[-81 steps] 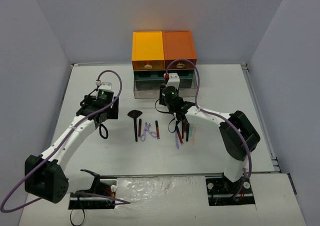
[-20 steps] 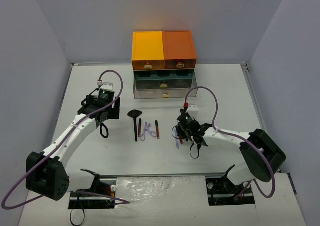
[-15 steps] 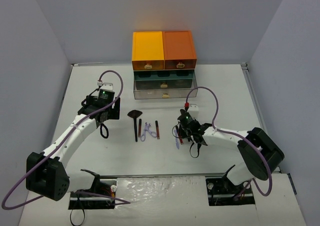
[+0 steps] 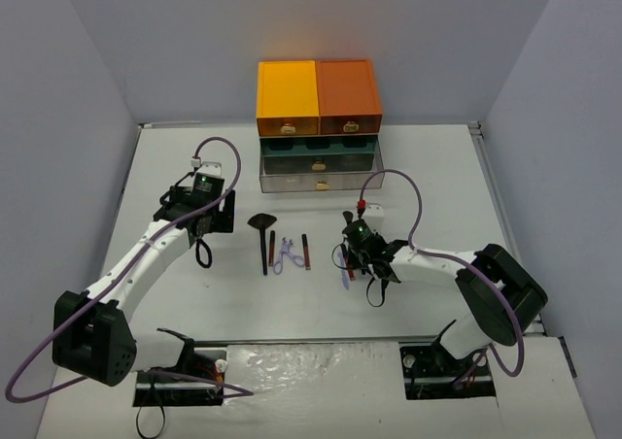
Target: Organize the makeup
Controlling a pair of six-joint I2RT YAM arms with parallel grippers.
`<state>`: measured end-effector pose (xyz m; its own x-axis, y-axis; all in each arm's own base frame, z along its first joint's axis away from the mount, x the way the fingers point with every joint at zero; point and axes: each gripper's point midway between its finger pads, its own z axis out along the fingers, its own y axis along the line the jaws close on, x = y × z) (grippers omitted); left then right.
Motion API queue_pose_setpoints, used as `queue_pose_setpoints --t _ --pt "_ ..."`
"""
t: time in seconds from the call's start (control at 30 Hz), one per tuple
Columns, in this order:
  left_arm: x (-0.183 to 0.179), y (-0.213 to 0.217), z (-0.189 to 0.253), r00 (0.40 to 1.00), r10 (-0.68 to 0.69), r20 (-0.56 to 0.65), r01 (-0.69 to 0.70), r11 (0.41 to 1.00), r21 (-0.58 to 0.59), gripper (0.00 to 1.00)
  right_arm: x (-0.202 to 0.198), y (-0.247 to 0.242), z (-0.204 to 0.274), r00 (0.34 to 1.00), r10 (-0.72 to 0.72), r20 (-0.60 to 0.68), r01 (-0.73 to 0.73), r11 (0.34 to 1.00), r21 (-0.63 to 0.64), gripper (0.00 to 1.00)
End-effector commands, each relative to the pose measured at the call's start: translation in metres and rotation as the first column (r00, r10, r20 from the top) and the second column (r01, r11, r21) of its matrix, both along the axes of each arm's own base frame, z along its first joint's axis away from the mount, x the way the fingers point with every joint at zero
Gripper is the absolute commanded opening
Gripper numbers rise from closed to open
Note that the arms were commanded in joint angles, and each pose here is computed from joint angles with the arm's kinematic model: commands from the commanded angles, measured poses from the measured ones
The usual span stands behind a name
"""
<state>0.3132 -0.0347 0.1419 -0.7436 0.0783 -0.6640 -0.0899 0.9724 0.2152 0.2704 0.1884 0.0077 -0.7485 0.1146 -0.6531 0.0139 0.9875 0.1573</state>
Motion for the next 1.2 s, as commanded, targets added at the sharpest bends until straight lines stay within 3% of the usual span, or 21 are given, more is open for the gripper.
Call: queue_pose_setpoints --t 0.0,0.5,0.9,1.03,1.17 --pt "0.018 -0.004 0.026 0.995 0.023 0.096 -0.019 0.999 -0.04 0.97 -0.004 0.001 -0.003 0.999 -0.033 -0.022 0.032 0.999 -0.006 0.17" --pt "0.019 -0.003 0.026 0.995 0.026 0.092 -0.022 0.999 -0.037 0.97 -0.028 -0.014 -0.006 0.996 -0.057 -0.073 0.053 0.997 -0.06 0.25" --pt "0.018 -0.003 0.025 0.996 0.028 0.089 -0.025 0.999 -0.033 0.97 -0.039 -0.014 -0.013 0.993 -0.056 -0.104 0.048 0.995 -0.085 0.21" --pt "0.018 -0.003 0.024 0.996 0.027 0.086 -0.024 0.999 -0.033 0.97 -0.048 -0.016 -0.016 0.991 -0.048 -0.127 0.035 0.994 -0.104 0.3" --pt "0.019 -0.003 0.023 0.996 0.026 0.081 -0.024 0.999 -0.032 0.97 -0.049 -0.013 -0.014 0.991 -0.039 -0.128 0.026 0.995 -0.1 0.31"
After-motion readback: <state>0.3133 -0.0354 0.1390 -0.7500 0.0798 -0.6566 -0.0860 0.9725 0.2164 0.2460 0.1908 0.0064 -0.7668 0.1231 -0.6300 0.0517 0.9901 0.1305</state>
